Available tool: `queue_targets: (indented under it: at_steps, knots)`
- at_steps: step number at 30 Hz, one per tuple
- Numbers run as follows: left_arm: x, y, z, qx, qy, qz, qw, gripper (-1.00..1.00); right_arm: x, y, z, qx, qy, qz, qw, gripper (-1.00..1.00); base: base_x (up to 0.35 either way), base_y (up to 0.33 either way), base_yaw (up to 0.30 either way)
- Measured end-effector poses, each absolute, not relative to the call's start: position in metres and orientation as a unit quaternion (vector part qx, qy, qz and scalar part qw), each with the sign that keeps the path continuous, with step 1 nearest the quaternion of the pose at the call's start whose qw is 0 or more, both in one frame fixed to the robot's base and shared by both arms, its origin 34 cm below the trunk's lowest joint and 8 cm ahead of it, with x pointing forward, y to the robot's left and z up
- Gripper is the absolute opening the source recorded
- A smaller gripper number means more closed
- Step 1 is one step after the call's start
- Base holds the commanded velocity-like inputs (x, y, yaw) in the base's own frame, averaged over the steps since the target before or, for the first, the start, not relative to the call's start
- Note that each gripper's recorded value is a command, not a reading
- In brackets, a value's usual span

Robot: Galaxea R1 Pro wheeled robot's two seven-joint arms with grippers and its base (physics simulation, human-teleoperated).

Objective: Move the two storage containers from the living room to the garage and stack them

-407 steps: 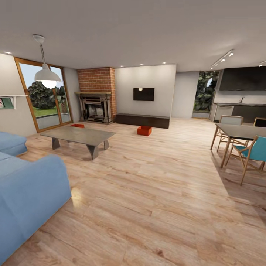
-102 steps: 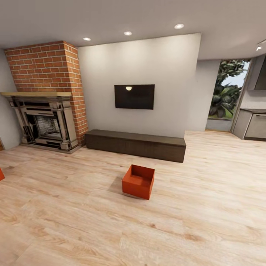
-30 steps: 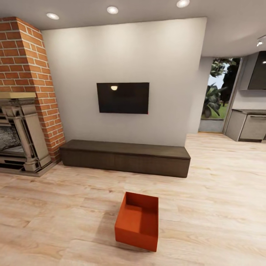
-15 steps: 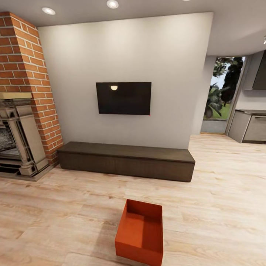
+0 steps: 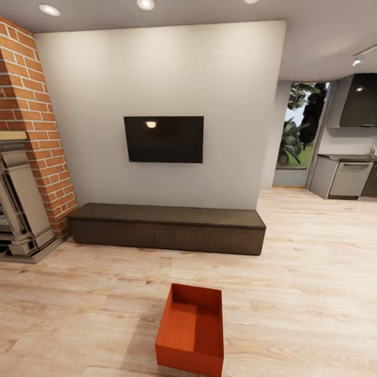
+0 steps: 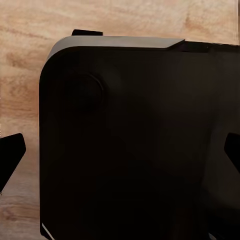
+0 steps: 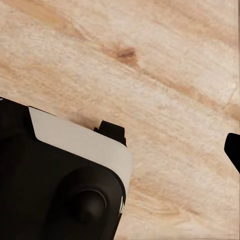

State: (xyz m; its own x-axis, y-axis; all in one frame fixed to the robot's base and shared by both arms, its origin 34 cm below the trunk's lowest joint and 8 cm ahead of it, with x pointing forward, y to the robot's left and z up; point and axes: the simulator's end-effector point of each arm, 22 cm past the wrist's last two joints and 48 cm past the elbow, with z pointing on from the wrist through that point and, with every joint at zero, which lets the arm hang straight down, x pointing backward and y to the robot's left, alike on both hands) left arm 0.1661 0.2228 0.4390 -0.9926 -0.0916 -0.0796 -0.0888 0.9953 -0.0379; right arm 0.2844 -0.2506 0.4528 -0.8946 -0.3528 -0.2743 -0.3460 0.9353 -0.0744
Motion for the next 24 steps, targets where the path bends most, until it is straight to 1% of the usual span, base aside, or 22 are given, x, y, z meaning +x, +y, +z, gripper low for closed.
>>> queue_targets:
  at_steps: [3,7,18,24]
  knots:
    - [0.166,0.2229,0.439,-0.045,0.998,-0.017,0.041,1.0,0.2844,-0.2506,0.4528,-0.18,0.973,-0.012,0.143,1.0,0.0,0.0,-0.121]
    - [0.166,0.2229,0.4391,-0.045,0.998,-0.017,0.041,1.0,0.2844,-0.2505,0.4528,-0.179,0.973,-0.012,0.143,1.0,0.064,0.05,-0.032]
    - [0.1659,0.2229,0.4391,-0.045,0.998,-0.017,0.041,1.0,0.2843,-0.2505,0.4529,-0.18,0.973,-0.012,0.143,1.0,0.222,0.202,-0.003]
    - [0.1659,0.2229,0.4391,-0.045,0.998,-0.017,0.041,1.0,0.2843,-0.2506,0.4528,-0.18,0.973,-0.012,0.143,1.0,0.09,0.068,0.0]
